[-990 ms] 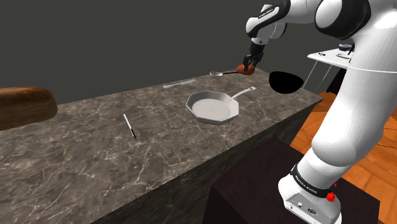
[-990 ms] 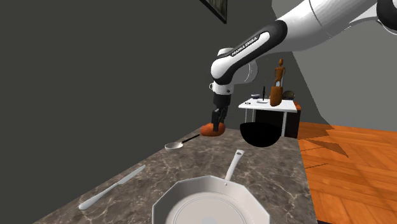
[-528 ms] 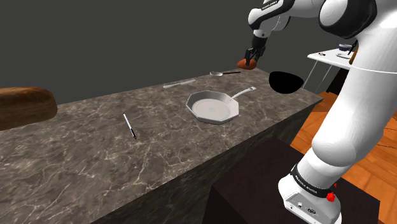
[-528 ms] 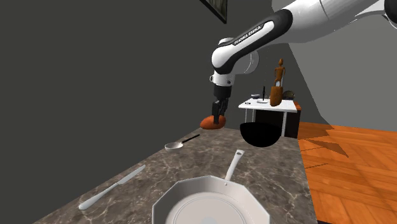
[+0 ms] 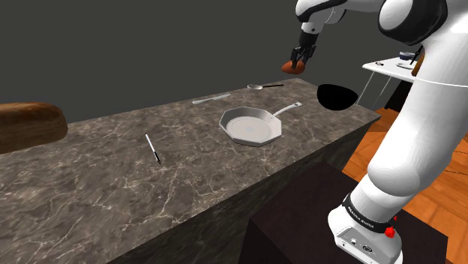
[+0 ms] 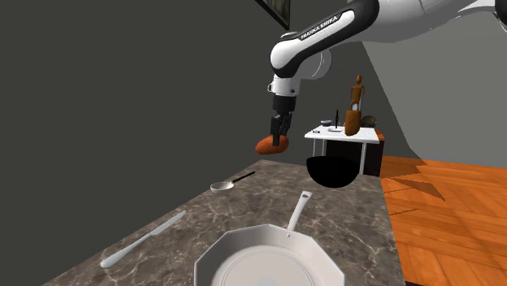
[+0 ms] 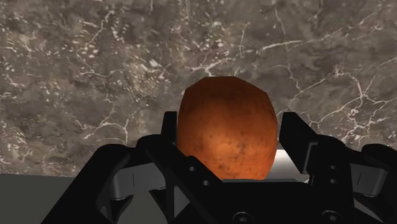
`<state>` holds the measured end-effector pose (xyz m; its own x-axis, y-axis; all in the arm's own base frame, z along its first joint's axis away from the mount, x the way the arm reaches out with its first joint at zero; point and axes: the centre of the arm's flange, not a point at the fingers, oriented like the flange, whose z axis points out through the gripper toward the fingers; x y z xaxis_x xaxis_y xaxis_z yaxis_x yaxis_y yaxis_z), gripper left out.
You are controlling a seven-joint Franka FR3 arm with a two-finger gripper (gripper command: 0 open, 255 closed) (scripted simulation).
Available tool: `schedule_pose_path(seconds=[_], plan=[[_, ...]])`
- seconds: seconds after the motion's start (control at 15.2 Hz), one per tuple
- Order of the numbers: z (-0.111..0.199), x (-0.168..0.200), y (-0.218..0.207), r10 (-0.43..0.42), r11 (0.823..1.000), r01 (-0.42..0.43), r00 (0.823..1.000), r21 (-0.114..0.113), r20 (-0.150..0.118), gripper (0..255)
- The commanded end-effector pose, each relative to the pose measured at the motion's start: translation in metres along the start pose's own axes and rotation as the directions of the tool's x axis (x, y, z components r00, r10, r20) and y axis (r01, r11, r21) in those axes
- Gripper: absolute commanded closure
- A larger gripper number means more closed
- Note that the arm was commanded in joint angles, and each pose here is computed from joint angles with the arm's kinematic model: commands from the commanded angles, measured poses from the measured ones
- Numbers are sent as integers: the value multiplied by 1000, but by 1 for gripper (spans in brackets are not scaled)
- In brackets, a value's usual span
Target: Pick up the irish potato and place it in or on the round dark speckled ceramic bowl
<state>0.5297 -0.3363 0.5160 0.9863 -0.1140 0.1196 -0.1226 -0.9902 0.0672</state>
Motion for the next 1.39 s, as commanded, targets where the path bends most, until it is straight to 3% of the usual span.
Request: schedule_pose_path(seconds=[0.0,0.13,1.32], plan=[[-11,1,1,0,1000,0,1000,0,0,255],[-18,2,1,0,1000,0,1000,0,0,255],[-46,-178,154,0,1000,0,1000,0,0,255]])
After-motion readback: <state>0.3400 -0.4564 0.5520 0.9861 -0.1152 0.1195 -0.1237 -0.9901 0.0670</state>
